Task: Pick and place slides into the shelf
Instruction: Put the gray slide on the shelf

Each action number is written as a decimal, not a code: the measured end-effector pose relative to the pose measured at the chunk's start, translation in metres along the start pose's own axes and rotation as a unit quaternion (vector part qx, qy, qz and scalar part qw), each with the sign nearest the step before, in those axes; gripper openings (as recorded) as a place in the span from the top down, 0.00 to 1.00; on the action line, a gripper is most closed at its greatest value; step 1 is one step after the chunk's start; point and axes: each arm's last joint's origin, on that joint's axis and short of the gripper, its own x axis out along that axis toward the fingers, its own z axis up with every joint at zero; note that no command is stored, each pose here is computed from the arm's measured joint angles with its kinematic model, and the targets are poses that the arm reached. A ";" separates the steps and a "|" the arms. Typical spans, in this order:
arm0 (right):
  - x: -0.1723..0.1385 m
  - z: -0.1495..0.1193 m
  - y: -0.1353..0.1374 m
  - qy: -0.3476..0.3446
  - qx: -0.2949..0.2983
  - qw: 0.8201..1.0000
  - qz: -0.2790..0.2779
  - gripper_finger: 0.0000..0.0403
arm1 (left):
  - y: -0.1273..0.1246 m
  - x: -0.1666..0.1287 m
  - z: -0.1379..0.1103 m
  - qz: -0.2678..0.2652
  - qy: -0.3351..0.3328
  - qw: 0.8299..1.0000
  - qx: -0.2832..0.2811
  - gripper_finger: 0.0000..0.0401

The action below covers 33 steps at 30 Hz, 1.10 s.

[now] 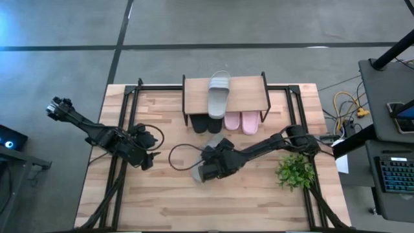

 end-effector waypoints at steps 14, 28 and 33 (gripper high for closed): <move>0.030 0.012 -0.026 0.033 0.014 0.999 -0.026 0.61 | 0.009 -0.007 -0.003 0.011 -0.007 1.000 -0.001 0.37; 0.033 0.003 -0.030 0.069 0.008 0.997 -0.027 0.97 | 0.011 -0.009 -0.002 0.017 -0.019 1.000 -0.004 0.37; 0.014 -0.001 -0.024 0.043 -0.014 0.997 -0.060 0.97 | 0.011 -0.009 -0.002 0.017 -0.020 1.000 -0.007 0.37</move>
